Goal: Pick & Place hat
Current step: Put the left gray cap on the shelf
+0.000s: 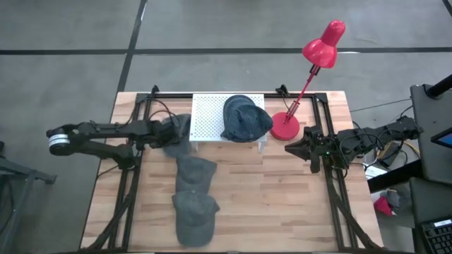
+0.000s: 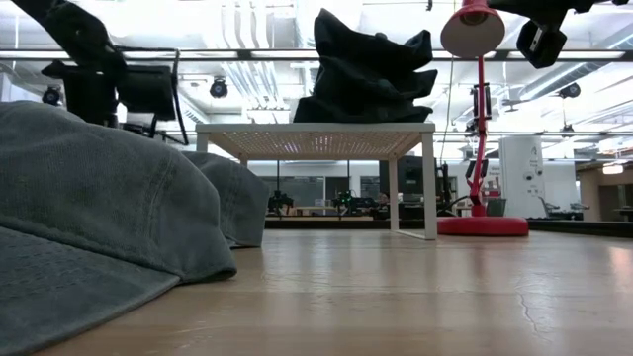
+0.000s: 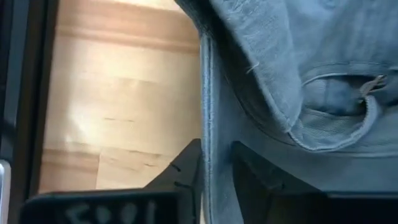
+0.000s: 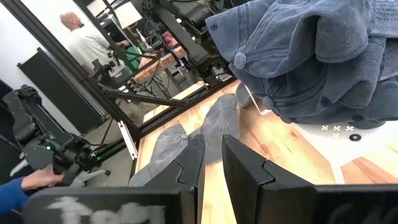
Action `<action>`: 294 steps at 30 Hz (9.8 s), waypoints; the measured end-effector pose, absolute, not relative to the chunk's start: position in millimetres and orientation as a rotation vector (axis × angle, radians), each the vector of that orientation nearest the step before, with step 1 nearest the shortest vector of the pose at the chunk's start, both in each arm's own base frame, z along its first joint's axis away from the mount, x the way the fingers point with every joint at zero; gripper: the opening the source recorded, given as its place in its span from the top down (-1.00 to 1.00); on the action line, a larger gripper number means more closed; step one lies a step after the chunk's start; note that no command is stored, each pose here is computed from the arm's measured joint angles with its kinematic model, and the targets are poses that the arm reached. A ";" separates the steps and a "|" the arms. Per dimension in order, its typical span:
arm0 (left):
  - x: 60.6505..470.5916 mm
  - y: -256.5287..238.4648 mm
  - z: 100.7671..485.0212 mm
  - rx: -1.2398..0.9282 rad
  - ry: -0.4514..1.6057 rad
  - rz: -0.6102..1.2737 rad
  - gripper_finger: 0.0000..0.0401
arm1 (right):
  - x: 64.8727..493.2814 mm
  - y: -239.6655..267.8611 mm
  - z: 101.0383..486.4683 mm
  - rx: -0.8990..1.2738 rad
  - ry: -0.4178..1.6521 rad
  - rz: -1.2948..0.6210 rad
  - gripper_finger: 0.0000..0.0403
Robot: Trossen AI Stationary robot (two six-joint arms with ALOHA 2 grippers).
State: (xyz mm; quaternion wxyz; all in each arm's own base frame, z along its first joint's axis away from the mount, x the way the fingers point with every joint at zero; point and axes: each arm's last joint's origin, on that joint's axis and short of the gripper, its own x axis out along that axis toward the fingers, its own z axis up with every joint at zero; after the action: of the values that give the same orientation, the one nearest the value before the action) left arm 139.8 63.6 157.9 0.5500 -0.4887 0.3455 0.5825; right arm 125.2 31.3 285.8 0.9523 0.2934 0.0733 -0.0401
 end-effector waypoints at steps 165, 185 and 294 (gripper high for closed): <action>296.0 -72.6 451.0 1.345 0.956 0.961 0.99 | 270.1 6.7 390.5 1.081 -0.330 -0.096 -0.38; 289.4 -68.0 456.3 1.339 0.958 0.967 0.99 | 309.4 -34.2 434.1 1.195 -0.029 -0.025 -0.58; 273.1 -67.2 459.3 1.209 0.852 1.002 0.92 | 365.8 -126.0 463.6 0.903 0.000 0.047 0.96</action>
State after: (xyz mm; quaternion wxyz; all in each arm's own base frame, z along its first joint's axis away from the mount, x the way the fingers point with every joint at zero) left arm 273.1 -67.2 459.3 0.6268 0.5273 0.3716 0.4371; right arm 365.8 -126.0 463.6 0.8996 0.4362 0.0002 0.0226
